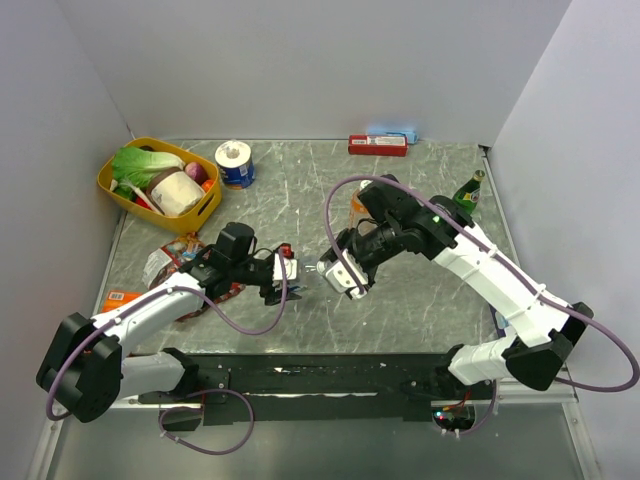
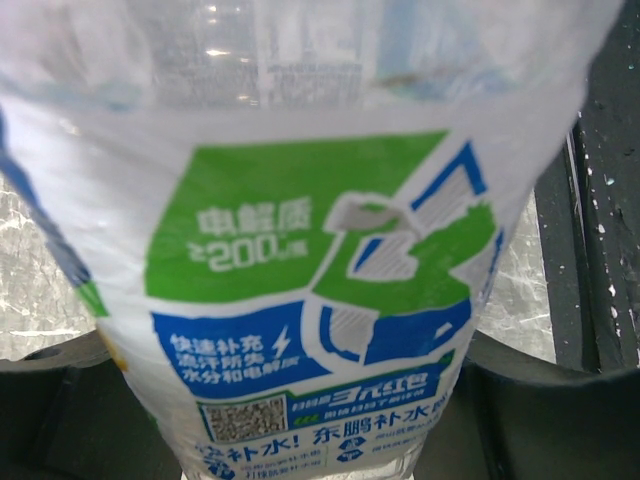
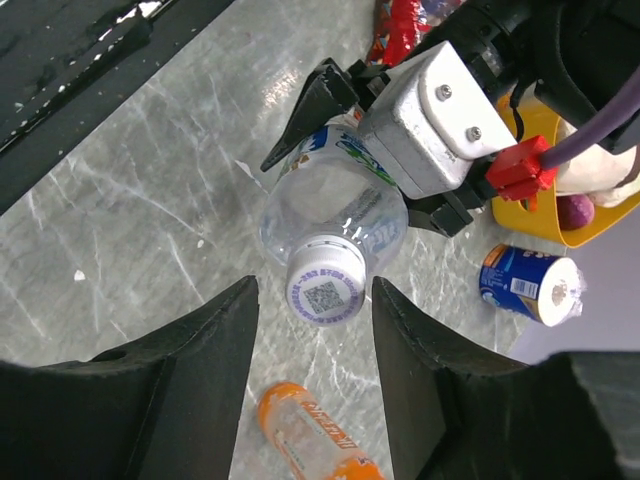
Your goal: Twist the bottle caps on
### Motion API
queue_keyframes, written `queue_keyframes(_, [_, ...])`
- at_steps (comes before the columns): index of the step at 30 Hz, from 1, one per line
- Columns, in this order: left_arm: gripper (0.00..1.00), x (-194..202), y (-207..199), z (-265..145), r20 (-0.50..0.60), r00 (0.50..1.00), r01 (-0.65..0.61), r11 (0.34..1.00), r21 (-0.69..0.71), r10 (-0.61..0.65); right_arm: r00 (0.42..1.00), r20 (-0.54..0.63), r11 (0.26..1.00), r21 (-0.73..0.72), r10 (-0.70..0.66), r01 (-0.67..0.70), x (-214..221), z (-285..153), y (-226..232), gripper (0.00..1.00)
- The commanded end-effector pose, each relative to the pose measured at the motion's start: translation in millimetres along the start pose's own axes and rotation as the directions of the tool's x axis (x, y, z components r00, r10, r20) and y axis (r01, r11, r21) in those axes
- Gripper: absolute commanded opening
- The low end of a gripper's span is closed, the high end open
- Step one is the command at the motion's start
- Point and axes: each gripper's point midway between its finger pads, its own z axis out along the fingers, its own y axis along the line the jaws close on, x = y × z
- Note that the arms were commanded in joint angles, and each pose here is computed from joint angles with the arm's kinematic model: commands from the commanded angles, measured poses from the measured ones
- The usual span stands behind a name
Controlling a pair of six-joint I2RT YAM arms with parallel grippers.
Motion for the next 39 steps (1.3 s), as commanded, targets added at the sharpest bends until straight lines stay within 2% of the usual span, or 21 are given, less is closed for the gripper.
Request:
queue_keyframes(1, [0.01, -27, 11, 1, 0.081, 0.995, -0.064, 0.998, -0.006, 0.064, 0.999, 0.009, 0.999, 0.014, -0.041, 0.041, -7, -4, -7, 0.51])
queue_keyframes(5, [0.01, -27, 14, 2, 0.079, 0.995, -0.056, 0.998, -0.011, 0.057, 0.999, 0.009, 0.999, 0.024, -0.043, 0.043, -6, -3, -10, 0.39])
queue_keyframes(6, [0.01, -30, 18, 2, 0.086, 0.995, -0.051, 0.998, -0.027, 0.053, 1.0, 0.005, 0.999, 0.032, -0.016, 0.016, -6, -4, -12, 0.33])
queue_keyframes(8, [0.01, -25, 25, 3, 0.062, 0.998, -0.027, 0.998, -0.06, 0.031, 0.999, 0.001, 0.997, 0.057, 0.043, -0.043, -3, -1, -23, 0.29])
queue_keyframes(10, [0.01, -27, 35, 5, 0.067, 0.997, -0.027, 0.994, -0.11, 0.034, 0.977, -0.002, 0.973, 0.095, 0.213, -0.212, 2, -1, -39, 0.19])
queue_keyframes(12, [0.01, -27, 50, 3, 0.061, 0.998, 0.009, 0.979, -0.203, 0.004, 0.93, 0.025, 0.923, 0.118, 0.367, -0.367, -1, -7, -52, 0.0])
queue_keyframes(14, [0.01, -35, 73, -6, 0.085, 0.996, 0.005, 0.931, -0.365, 0.027, 0.865, 0.029, 0.857, 0.129, 0.5, -0.499, 12, -2, -59, 0.0])
queue_keyframes(17, [0.01, -54, 91, -13, 0.141, 0.989, 0.044, 0.851, -0.523, 0.035, 0.73, -0.007, 0.724, 0.134, 0.683, -0.677, 31, 3, -60, 0.0])
queue_keyframes(18, [0.01, -51, 109, -25, 0.136, 0.991, 0.086, 0.765, -0.639, 0.002, 0.666, 0.002, 0.658, 0.15, 0.746, -0.738, 30, 0, -66, 0.0])
queue_keyframes(19, [0.01, -54, 115, -26, 0.144, 0.99, 0.097, 0.74, -0.666, 0.0, 0.605, -0.015, 0.602, 0.127, 0.796, -0.788, 40, 10, -65, 0.0])
queue_keyframes(20, [0.01, -61, 119, -27, 0.156, 0.988, 0.104, 0.711, -0.695, 0.008, 0.486, -0.012, 0.483, 0.14, 0.874, -0.864, 45, 11, -64, 0.0])
queue_keyframes(22, [0.01, -59, 135, -33, 0.152, 0.988, 0.134, 0.621, -0.772, -0.024, 0.342, -0.03, 0.343, 0.138, 0.939, -0.929, 58, 17, -66, 0.0])
queue_keyframes(23, [0.01, -61, 137, -32, 0.152, 0.988, 0.136, 0.607, -0.783, -0.024, 0.205, -0.014, 0.205, 0.154, 0.979, -0.966, 60, 19, -66, 0.0])
queue_keyframes(25, [0.01, -55, 145, -33, 0.148, 0.987, 0.156, 0.56, -0.814, -0.06, 0.149, 0.015, 0.144, 0.189, 0.989, -0.971, 71, 20, -66, 0.0])
queue_keyframes(26, [0.01, -53, 147, -33, 0.148, 0.986, 0.163, 0.55, -0.819, -0.072, 0.094, 0.018, 0.088, 0.221, 0.995, -0.971, 75, 20, -63, 0.0])
queue_keyframes(32, [0.01, -23, 142, -25, 0.093, 0.977, 0.185, 0.543, -0.819, -0.192, -0.144, 0.032, -0.147, 0.246, 0.989, -0.958, 86, 24, -52, 0.0])
queue_keyframes(34, [0.01, -11, 134, -21, 0.056, 0.973, 0.175, 0.568, -0.804, -0.222, -0.132, 0.1, -0.151, 0.223, 0.986, -0.963, 89, 5, -69, 0.18])
queue_keyframes(35, [0.01, -9, 128, -18, 0.044, 0.974, 0.17, 0.595, -0.786, -0.22, -0.097, 0.131, -0.123, 0.21, 0.987, -0.97, 88, -3, -78, 0.27])
queue_keyframes(36, [0.01, 0, 120, -15, 0.012, 0.976, 0.15, 0.625, -0.766, -0.219, -0.052, 0.184, -0.088, 0.196, 0.982, -0.977, 83, -20, -94, 0.46])
queue_keyframes(37, [0.01, 7, 114, -15, -0.011, 0.974, 0.142, 0.646, -0.75, -0.227, -0.041, 0.227, -0.089, 0.205, 0.973, -0.975, 91, -36, -102, 0.53])
queue_keyframes(39, [0.01, 20, 93, -5, -0.045, 0.974, 0.137, 0.729, -0.671, -0.224, 0.062, 0.297, 0.014, 0.162, 0.953, -0.987, 79, -63, -121, 0.61])
